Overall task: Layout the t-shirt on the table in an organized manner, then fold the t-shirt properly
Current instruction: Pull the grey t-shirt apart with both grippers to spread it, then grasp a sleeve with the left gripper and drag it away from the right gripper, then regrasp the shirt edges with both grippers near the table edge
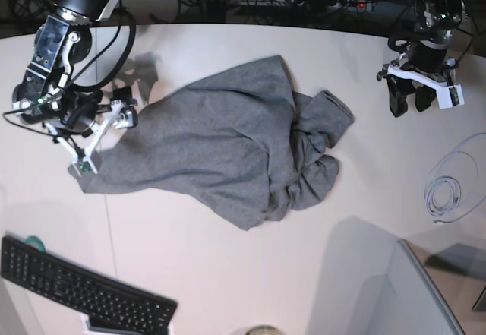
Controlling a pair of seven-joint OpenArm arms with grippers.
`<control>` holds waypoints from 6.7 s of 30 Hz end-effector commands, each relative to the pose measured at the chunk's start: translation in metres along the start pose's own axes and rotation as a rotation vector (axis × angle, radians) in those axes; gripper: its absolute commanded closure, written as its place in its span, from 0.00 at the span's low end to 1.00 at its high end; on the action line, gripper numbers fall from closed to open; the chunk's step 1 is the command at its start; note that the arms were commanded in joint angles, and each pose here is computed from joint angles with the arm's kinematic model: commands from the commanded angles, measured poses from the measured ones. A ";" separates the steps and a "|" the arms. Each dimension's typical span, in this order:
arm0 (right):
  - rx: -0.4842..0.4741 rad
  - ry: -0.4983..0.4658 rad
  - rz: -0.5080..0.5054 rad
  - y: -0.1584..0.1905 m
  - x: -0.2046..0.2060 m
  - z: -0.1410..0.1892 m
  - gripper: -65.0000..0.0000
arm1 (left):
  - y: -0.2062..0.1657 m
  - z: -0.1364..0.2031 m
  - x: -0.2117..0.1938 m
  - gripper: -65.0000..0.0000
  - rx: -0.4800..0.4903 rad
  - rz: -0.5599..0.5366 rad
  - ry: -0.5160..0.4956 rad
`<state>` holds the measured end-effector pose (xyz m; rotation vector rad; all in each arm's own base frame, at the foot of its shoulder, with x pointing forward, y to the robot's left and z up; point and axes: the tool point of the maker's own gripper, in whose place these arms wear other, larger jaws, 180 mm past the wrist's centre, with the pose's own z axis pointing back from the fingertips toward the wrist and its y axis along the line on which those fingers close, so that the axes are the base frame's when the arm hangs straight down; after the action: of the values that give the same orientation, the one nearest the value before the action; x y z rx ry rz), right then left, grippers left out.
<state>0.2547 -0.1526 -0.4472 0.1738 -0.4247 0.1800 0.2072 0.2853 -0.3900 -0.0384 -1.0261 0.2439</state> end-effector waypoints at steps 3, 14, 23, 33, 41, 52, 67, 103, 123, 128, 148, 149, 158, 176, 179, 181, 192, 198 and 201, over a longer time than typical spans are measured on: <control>0.088 -0.026 -0.048 0.013 0.002 -0.020 0.16 | 0.008 0.008 0.012 0.58 -0.008 -0.012 -0.044; 0.317 -0.070 -0.213 0.048 -0.006 -0.048 0.16 | 0.022 0.015 0.002 0.80 -0.001 -0.009 -0.019; 0.347 -0.044 -0.171 0.061 -0.008 -0.053 0.74 | 0.017 0.014 -0.002 0.78 -0.005 0.006 -0.017; 0.189 -0.123 -0.048 0.034 -0.003 0.000 1.00 | 0.028 0.014 -0.023 0.40 0.017 0.029 0.037; 0.017 -0.134 -0.121 -0.017 -0.014 0.034 1.00 | -0.001 0.006 -0.033 0.36 -0.059 0.020 0.067; -0.040 -0.105 -0.106 -0.036 -0.031 0.046 1.00 | -0.123 -0.034 -0.022 0.36 -0.367 -0.021 0.051; -0.042 -0.094 -0.103 -0.035 -0.037 0.048 1.00 | -0.116 -0.107 -0.030 0.36 -0.275 0.050 0.120; -0.070 -0.109 -0.106 -0.083 0.141 -0.010 1.00 | -0.036 -0.035 0.006 1.00 -0.145 -0.135 0.156; -0.082 -0.293 0.058 -0.035 0.233 0.007 0.39 | 0.035 0.041 0.011 0.38 0.088 -0.118 0.199; -0.060 -0.275 0.033 -0.014 0.169 0.027 0.49 | 0.064 0.063 0.055 0.18 0.195 -0.148 0.089; -0.046 0.067 -0.149 -0.036 -0.006 -0.071 0.99 | -0.164 -0.070 0.075 1.00 -0.146 -0.605 0.063; -0.069 0.063 -0.150 -0.051 -0.002 -0.069 0.99 | -0.165 -0.072 0.070 1.00 -0.142 -0.620 0.076; -0.190 -0.070 -0.204 -0.139 0.090 -0.055 0.98 | -0.172 -0.089 0.049 1.00 -0.162 -0.637 0.143; -0.092 -0.208 -0.007 -0.033 0.034 0.029 0.70 | -0.058 -0.076 0.003 1.00 -0.061 -0.668 0.159; -0.040 -0.202 -0.031 -0.003 0.012 0.031 0.49 | -0.052 -0.075 -0.004 1.00 -0.079 -0.676 0.137; -0.022 -0.196 -0.041 0.008 0.002 0.033 0.44 | -0.053 -0.072 -0.009 1.00 -0.087 -0.673 0.141; 0.003 -0.067 -0.077 0.025 -0.066 0.033 0.44 | -0.117 -0.022 -0.049 1.00 -0.415 -0.454 0.160; 0.020 -0.039 -0.104 0.035 -0.081 0.030 0.44 | -0.136 0.006 -0.057 0.71 -0.454 -0.430 0.158; 0.030 -0.036 -0.117 0.040 -0.083 0.029 0.44 | -0.156 0.017 -0.075 0.65 -0.520 -0.430 0.195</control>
<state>0.1551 -0.1310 -0.4566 0.2291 -0.4179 0.0672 0.1794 0.1183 -0.4317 -0.2865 -0.8154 -0.4127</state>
